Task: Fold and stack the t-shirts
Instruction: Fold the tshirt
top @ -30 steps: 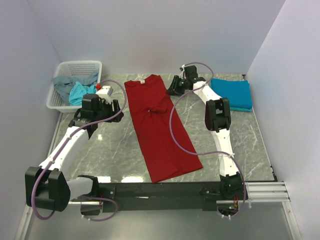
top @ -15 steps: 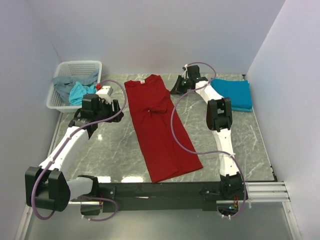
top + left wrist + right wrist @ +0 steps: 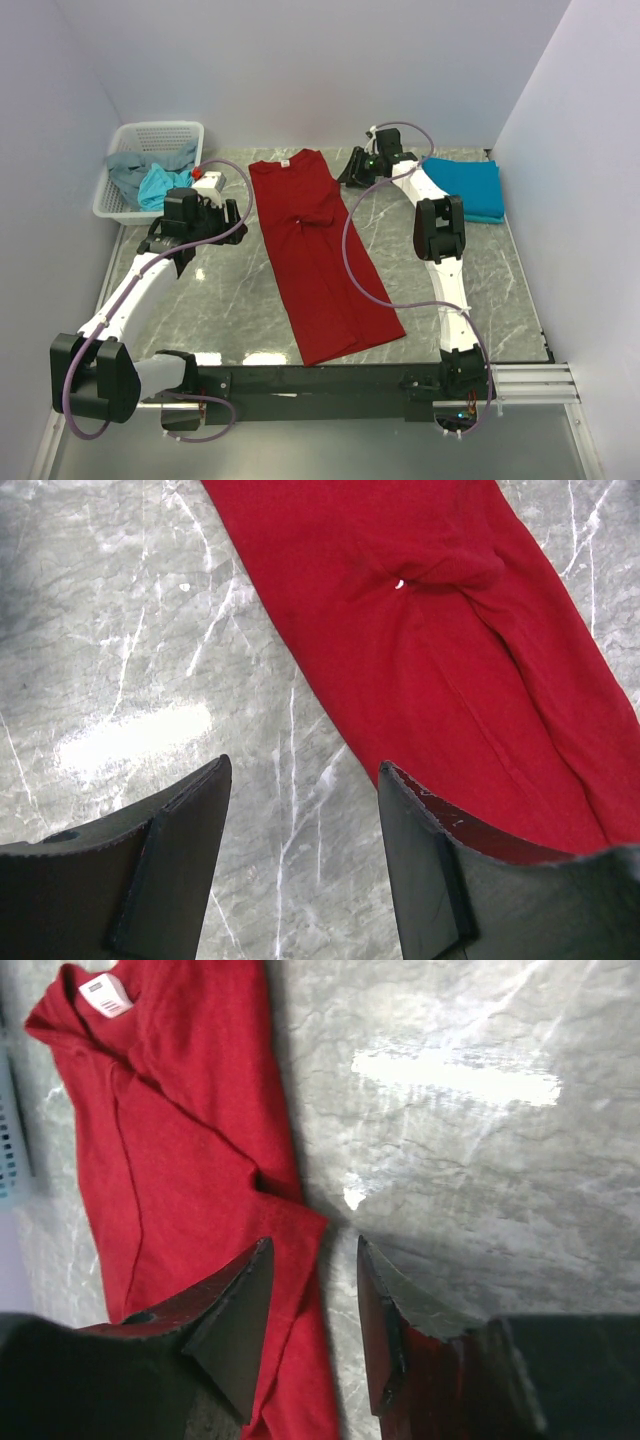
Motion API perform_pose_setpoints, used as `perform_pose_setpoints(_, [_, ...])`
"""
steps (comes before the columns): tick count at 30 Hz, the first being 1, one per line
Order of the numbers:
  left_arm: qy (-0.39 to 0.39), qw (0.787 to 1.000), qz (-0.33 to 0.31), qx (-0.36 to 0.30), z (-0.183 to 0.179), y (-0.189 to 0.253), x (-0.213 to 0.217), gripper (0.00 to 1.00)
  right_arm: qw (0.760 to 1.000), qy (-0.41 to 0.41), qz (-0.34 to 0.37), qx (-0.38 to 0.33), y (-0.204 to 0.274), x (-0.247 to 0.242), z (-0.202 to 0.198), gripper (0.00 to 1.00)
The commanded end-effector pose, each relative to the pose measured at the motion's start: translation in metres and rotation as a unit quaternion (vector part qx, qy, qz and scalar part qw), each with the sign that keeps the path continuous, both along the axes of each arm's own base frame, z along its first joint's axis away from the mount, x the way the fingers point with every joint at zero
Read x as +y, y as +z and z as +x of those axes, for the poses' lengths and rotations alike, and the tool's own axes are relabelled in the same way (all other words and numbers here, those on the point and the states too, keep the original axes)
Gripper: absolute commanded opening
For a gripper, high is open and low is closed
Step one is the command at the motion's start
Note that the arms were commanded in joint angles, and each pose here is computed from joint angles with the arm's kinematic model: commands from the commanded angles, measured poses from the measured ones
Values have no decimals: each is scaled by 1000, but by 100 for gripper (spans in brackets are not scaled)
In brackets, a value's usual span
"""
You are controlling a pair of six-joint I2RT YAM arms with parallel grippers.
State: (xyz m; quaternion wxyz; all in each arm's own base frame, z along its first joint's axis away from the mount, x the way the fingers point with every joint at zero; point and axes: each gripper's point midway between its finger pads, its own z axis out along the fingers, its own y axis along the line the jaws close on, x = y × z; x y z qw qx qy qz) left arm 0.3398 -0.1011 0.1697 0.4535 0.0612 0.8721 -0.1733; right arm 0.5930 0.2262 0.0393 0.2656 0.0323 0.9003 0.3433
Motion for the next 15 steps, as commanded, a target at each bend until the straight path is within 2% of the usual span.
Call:
perform_pose_setpoints(1, [-10, 1000, 1, -30, 8, 21, -4, 66, 999, -1, 30, -12, 18, 2, 8, 47])
perform_pose_setpoints(11, [-8, 1000, 3, -25, 10, 18, -3, 66, 997, 3, 71, 32, -3, 16, -2, 47])
perform_pose_setpoints(15, [-10, 1000, 2, -24, 9, 17, -4, 66, 998, -3, 57, 39, -10, 16, -5, 47])
